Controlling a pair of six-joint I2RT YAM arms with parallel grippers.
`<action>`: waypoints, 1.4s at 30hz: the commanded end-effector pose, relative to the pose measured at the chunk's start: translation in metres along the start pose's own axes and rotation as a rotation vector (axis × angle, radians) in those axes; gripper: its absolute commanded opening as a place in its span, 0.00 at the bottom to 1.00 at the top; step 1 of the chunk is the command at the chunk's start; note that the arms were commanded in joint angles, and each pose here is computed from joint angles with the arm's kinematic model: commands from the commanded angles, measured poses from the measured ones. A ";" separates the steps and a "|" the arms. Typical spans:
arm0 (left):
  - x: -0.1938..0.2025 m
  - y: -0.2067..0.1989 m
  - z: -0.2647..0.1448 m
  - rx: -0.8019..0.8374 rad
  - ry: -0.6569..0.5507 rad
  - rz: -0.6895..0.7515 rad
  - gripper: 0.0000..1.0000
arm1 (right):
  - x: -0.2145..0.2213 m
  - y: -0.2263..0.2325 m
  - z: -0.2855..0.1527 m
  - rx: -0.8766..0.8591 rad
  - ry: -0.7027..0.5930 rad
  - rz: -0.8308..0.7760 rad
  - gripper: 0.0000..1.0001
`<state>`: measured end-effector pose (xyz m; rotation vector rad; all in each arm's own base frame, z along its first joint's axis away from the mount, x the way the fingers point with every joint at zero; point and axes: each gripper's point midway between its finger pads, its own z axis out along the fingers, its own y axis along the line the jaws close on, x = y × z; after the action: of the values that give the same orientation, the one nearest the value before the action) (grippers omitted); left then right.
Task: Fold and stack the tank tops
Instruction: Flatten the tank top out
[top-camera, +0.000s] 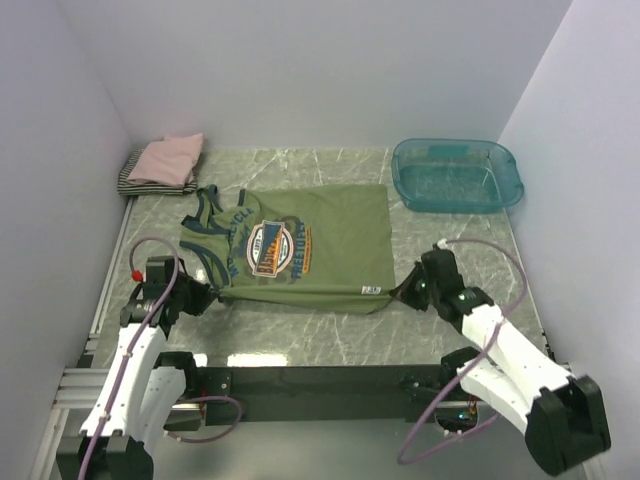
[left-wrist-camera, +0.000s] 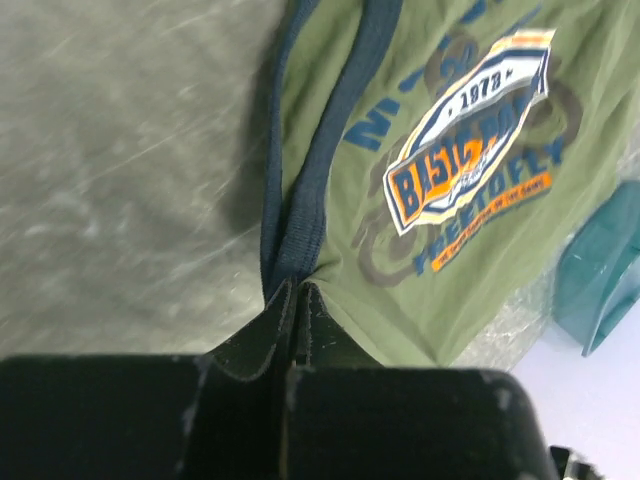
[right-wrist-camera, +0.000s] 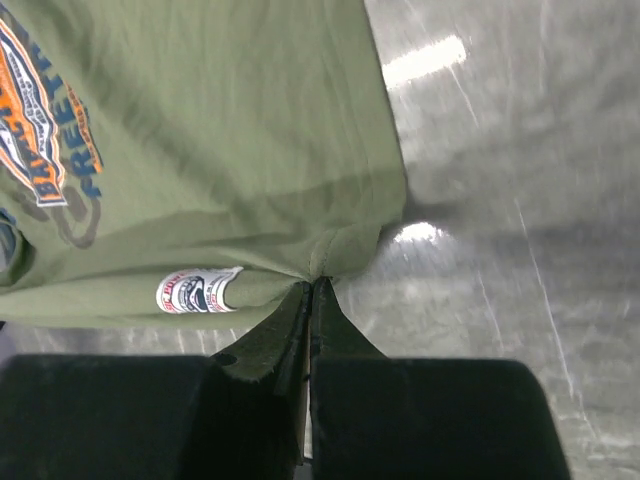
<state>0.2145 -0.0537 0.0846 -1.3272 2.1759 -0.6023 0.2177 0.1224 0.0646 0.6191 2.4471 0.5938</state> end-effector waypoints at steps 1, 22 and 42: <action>-0.003 0.022 -0.008 -0.094 -0.046 -0.038 0.01 | 0.011 -0.015 -0.004 -0.003 -0.031 0.076 0.00; -0.001 -0.020 -0.018 0.037 0.033 0.158 0.27 | 0.011 -0.013 -0.039 -0.006 -0.074 -0.016 0.60; -0.024 -0.049 0.010 0.028 0.002 0.188 0.41 | 0.008 0.054 0.042 0.009 -0.029 -0.334 0.49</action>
<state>0.2315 -0.0564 0.0860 -1.1655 2.3444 -0.5297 0.2261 0.1642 0.0355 0.2564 2.5581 0.3875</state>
